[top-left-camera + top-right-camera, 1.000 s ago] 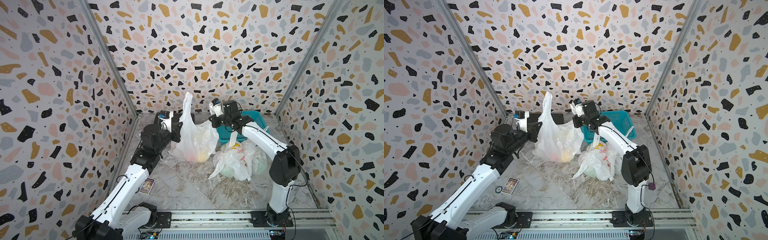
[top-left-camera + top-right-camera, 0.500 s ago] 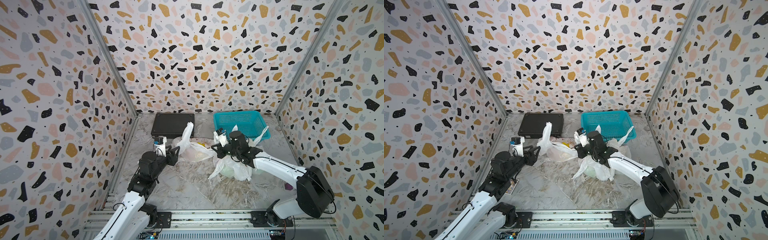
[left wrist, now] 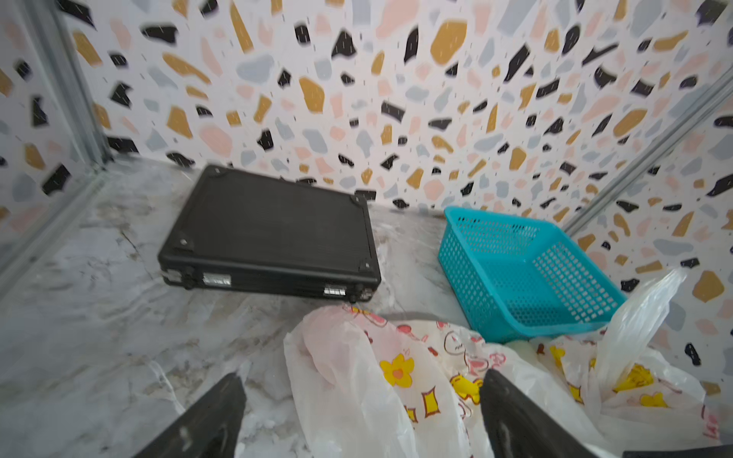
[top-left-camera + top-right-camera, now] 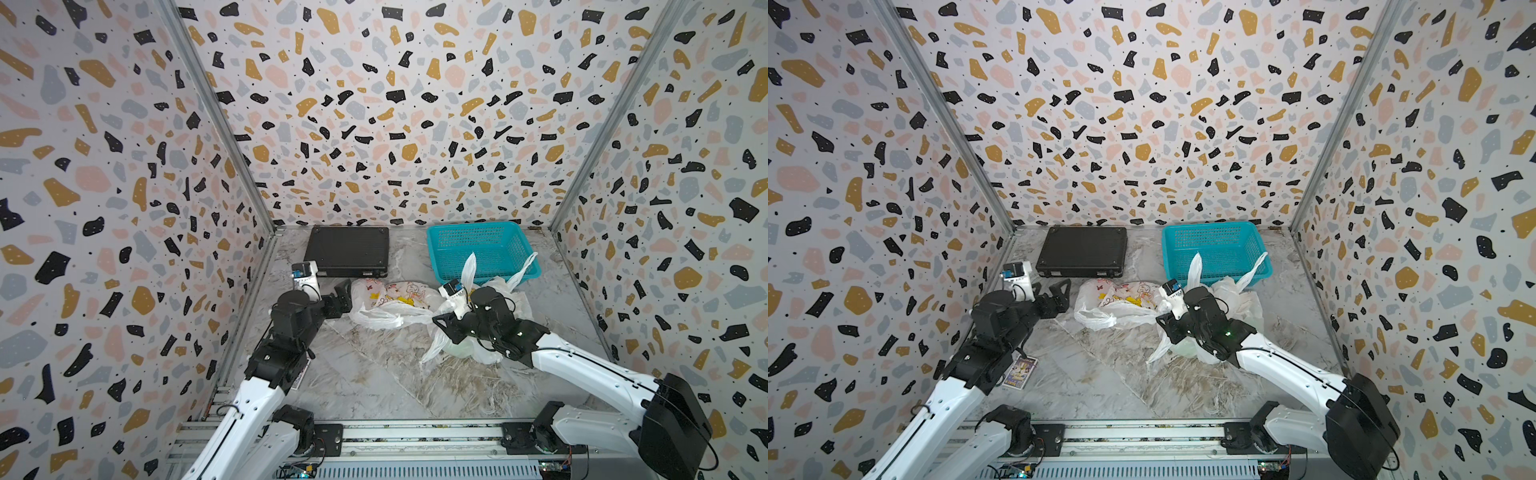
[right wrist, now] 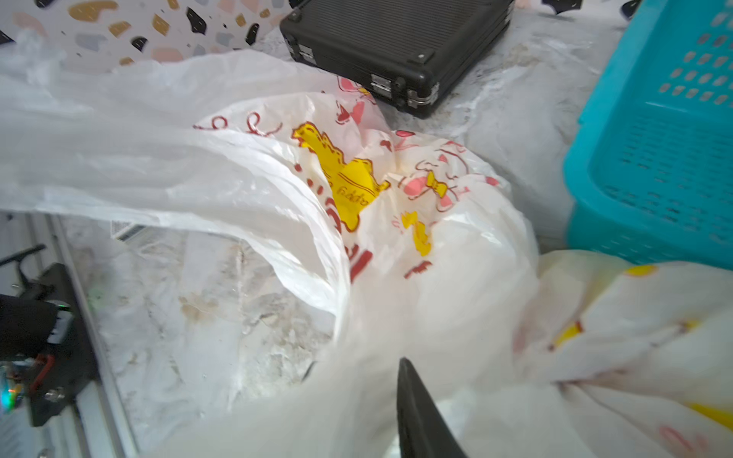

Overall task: Untie the knot of a plastic bag & take out the apple
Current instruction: Adjust the plastic bag at the center of the board.

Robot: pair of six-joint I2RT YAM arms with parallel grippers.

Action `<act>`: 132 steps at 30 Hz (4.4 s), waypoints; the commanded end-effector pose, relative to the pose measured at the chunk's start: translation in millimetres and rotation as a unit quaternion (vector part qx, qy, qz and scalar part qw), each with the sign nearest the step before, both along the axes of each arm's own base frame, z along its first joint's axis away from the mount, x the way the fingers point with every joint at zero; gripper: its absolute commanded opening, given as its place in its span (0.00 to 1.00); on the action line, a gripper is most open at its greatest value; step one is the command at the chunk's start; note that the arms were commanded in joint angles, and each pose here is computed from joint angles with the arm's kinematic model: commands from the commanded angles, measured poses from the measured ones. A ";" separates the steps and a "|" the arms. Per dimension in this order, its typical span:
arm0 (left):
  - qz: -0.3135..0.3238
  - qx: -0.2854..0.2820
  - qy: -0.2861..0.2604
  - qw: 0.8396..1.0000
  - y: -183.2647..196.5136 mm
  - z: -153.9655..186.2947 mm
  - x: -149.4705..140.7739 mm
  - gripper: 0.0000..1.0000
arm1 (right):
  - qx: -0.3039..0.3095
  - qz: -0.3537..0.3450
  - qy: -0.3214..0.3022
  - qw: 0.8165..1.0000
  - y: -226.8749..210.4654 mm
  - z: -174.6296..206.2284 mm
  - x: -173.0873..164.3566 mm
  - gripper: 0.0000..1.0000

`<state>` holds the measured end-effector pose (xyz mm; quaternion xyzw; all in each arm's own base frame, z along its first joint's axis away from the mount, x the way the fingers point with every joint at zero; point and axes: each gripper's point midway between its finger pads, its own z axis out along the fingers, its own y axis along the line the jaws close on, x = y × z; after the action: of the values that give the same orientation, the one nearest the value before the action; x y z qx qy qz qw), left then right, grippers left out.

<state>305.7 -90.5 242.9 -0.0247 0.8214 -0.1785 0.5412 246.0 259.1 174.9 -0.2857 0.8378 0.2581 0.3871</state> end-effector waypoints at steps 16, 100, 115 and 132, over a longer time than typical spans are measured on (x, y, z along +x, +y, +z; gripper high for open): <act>-0.112 -0.034 0.073 0.990 -42.9 -41.9 -3.5 0.52 | 0.099 0.163 -0.068 0.979 44.9 114.5 -68.7 0.47; -0.104 -0.098 0.051 0.988 -41.7 -43.0 -22.8 0.00 | -0.039 0.057 0.019 0.997 128.7 -71.0 25.3 0.16; -0.111 -0.103 0.051 0.987 -44.9 -38.7 -19.3 0.00 | -0.018 0.222 -0.229 0.948 119.3 0.7 -23.3 0.69; -0.116 -0.111 0.042 0.986 -46.4 -22.1 -13.7 0.00 | -0.035 0.208 -0.292 0.933 165.1 -21.1 24.9 0.32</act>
<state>284.3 -135.6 188.1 -0.0052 0.8404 -0.3161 0.4402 257.2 419.8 117.3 -0.5637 0.6377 0.2090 0.4816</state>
